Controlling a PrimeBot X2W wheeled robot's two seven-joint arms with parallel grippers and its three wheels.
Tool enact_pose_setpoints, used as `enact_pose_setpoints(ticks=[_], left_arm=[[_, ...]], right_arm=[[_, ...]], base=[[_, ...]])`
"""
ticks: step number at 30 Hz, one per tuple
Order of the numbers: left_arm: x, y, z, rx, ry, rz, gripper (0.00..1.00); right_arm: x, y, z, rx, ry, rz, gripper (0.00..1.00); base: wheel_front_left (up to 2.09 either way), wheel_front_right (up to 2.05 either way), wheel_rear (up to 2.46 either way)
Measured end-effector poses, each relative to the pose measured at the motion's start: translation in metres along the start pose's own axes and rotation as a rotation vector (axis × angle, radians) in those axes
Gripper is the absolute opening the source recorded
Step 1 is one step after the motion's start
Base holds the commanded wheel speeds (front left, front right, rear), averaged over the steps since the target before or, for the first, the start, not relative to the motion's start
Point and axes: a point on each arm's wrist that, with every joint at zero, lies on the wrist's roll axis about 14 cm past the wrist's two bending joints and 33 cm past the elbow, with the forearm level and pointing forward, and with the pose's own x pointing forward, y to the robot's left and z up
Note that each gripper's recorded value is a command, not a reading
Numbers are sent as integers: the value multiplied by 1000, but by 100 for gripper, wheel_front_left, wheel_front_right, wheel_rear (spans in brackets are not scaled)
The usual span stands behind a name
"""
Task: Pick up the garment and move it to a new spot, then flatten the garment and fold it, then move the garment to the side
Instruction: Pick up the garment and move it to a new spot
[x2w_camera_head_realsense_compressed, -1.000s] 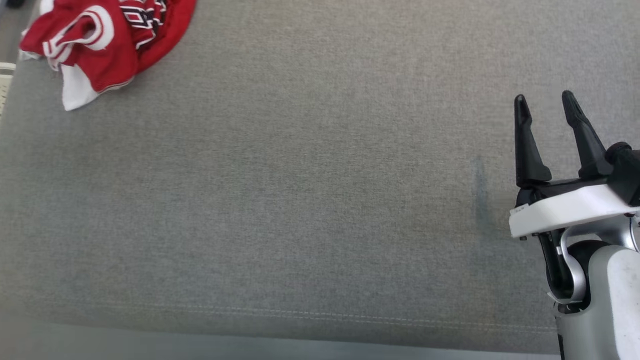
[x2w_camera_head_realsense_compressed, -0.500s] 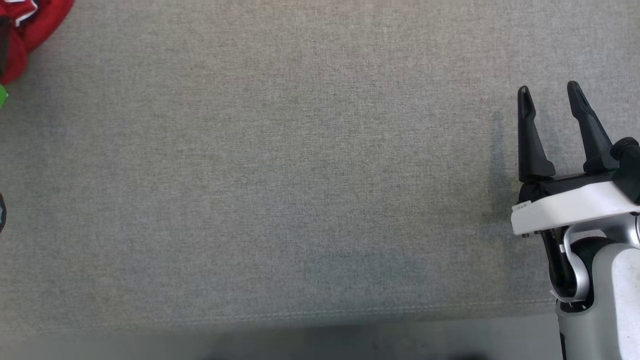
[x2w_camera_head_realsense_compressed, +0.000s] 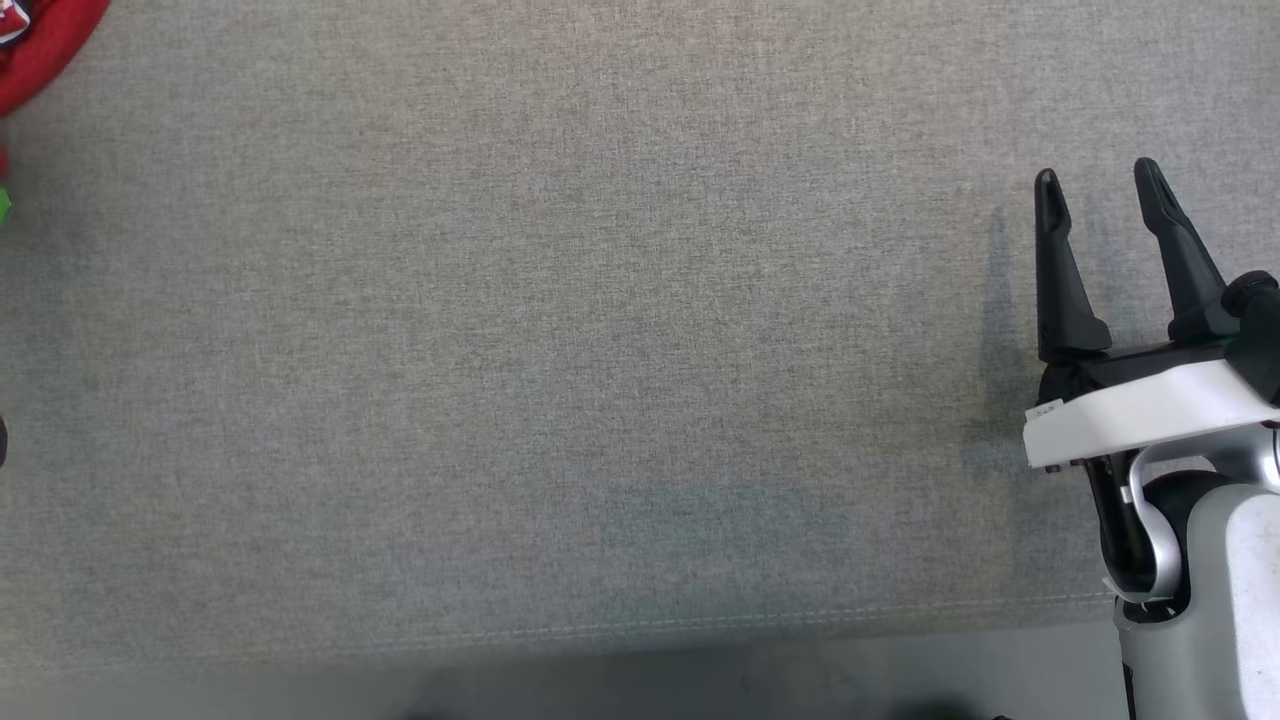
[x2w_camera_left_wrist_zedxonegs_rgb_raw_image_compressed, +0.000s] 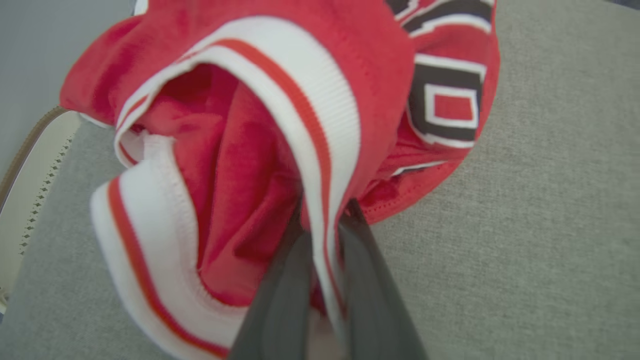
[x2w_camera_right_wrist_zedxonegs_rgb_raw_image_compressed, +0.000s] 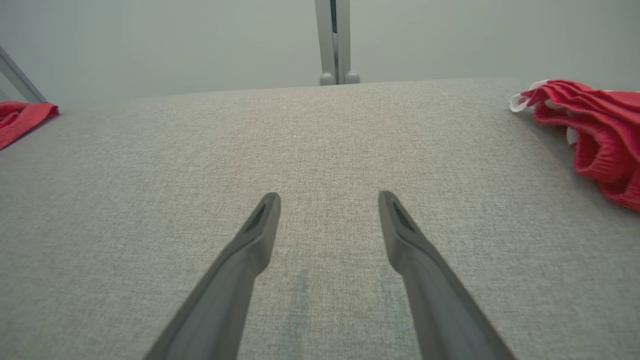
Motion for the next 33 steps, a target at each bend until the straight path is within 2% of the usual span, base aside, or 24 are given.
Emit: enact_pose_setpoints(ticks=[11,18,26,33], left_arm=[[-28,-11,45,28,-120,-58,0],[-56,-37,77,94,-205,-130,0],[-95,-96,109,206,-289,-260,0],[-133,-180,122,298,-354,-446,0]], right_arm=[[-5,8,19,10,-47,16,100],[-14,12,37,22,-89,22,100],[-33,15,57,35,-132,22,100],[-51,14,72,56,-174,15,100]], base=[[0,0,0],[0,0,0],[0,0,0],[0,0,0]])
